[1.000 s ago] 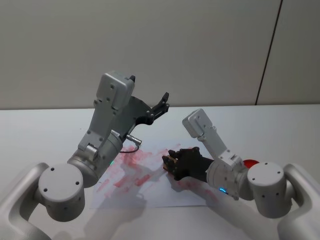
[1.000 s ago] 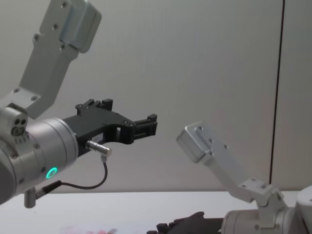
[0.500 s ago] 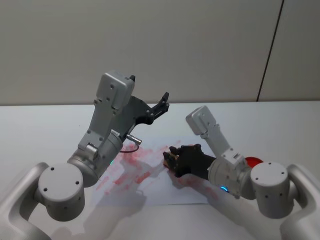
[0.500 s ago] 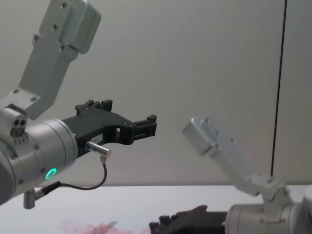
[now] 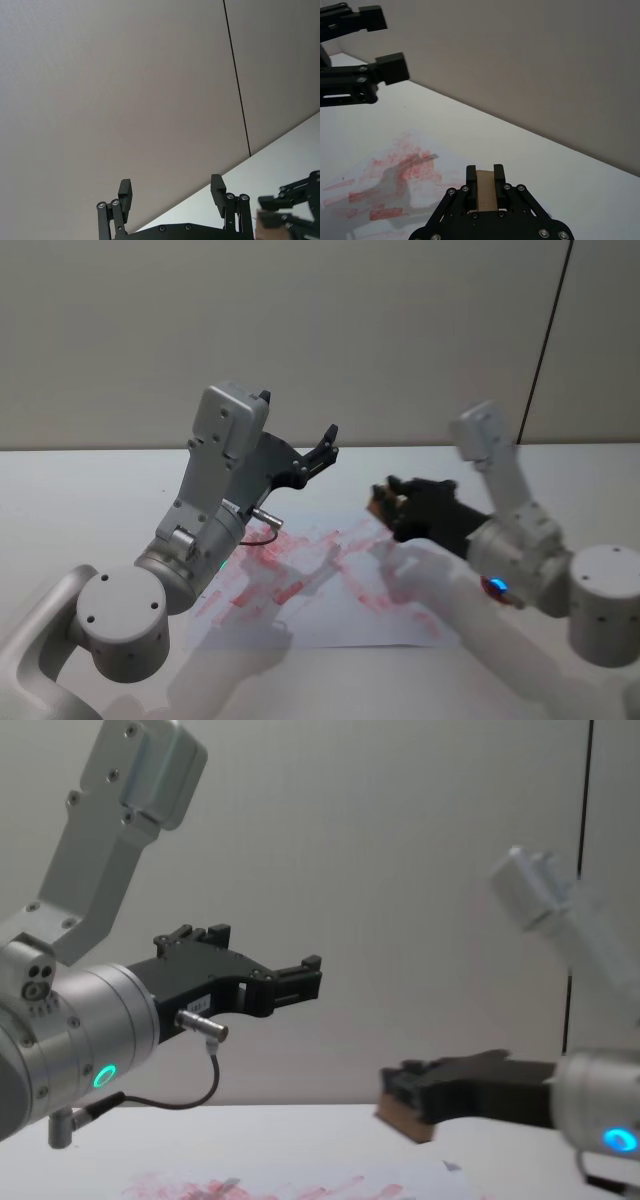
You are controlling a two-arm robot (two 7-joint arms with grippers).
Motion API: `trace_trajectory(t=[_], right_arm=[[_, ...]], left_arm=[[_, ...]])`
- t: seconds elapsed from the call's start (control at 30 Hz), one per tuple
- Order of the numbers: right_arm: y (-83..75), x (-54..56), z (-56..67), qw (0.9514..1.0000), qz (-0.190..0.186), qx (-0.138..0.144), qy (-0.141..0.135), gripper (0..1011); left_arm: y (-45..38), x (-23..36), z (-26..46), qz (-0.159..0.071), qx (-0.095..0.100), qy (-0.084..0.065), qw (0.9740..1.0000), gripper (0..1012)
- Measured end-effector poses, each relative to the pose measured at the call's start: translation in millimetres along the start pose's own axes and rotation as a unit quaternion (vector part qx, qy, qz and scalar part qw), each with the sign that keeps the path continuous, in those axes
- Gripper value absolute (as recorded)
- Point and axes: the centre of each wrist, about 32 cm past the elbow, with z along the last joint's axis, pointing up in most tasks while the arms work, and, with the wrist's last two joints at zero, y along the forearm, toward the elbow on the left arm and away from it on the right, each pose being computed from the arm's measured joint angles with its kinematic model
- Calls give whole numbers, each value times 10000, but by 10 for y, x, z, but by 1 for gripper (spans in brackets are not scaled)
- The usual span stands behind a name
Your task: Use the one hand to pick up the stamp and affix it onto the A4 paper.
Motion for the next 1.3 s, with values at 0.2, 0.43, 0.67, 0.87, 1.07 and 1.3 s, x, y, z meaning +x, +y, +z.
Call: trace_trajectory(t=[0.2,0.43,0.67,0.87,1.07,1.3], right_arm=[[-299,150,-25,9991,-406,-67,83,195],[-546,257,-83,9971,-711,-250,94,194],[-675,298,-127,9955,-862,-392,76,195],[-742,319,-175,9942,-942,-515,54,195],[-784,329,-228,9928,-1010,-638,16,195],[-809,334,-290,9914,-1070,-755,-7,194]], left_arm=[[0,0,0,-1,0,0,10000,1001],[0,0,0,-1,0,0,10000,1001],[0,0,0,-1,0,0,10000,1001],[0,0,0,0,0,0,10000,1001],[0,0,0,0,0,0,10000,1001],[0,0,0,0,0,0,10000,1001]])
